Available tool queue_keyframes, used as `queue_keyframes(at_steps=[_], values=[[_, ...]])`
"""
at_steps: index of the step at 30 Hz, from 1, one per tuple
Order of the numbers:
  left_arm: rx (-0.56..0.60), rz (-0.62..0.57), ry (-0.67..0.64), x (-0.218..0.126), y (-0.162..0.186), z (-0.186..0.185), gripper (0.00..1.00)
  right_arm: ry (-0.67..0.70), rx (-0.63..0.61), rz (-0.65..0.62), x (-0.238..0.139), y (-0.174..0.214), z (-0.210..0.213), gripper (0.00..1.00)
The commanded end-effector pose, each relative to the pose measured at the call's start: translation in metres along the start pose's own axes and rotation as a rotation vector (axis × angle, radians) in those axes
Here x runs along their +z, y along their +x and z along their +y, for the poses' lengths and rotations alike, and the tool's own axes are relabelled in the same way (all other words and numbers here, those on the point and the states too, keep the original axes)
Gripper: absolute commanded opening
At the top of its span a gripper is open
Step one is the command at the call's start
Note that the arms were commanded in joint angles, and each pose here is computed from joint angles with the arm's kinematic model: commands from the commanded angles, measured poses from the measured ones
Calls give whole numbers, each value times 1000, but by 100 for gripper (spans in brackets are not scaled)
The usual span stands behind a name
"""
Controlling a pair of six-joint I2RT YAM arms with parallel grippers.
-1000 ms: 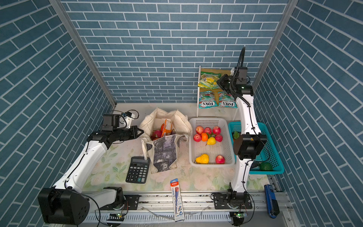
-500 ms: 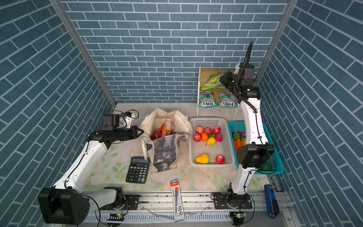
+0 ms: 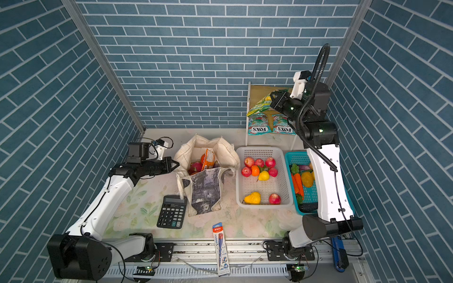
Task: Place the food into the grocery bag and tie it
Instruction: 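Carry the green candy bag with the right gripper into the tote bag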
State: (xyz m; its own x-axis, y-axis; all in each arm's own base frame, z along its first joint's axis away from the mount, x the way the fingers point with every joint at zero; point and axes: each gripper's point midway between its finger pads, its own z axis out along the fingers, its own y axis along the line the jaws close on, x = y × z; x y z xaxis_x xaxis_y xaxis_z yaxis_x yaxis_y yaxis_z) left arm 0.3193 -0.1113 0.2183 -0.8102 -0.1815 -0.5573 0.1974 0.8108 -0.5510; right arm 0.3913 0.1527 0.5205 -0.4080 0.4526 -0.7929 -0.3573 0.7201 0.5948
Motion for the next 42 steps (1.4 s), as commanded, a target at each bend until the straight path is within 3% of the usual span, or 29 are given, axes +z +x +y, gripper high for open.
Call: queue_keyframes(at_steps=[1, 8, 22, 42], values=[[13, -29, -11, -3, -4, 3, 0, -51, -96, 10, -6, 12, 22, 0], [12, -25, -12, -2, -3, 4, 0, -134, -165, 144, 6, 66, 49, 0], [11, -22, -14, -2, -3, 4, 0, -167, -239, 373, 42, 159, 65, 0], [13, -23, -11, -2, -3, 4, 0, -128, -244, 530, 81, 237, 46, 0]])
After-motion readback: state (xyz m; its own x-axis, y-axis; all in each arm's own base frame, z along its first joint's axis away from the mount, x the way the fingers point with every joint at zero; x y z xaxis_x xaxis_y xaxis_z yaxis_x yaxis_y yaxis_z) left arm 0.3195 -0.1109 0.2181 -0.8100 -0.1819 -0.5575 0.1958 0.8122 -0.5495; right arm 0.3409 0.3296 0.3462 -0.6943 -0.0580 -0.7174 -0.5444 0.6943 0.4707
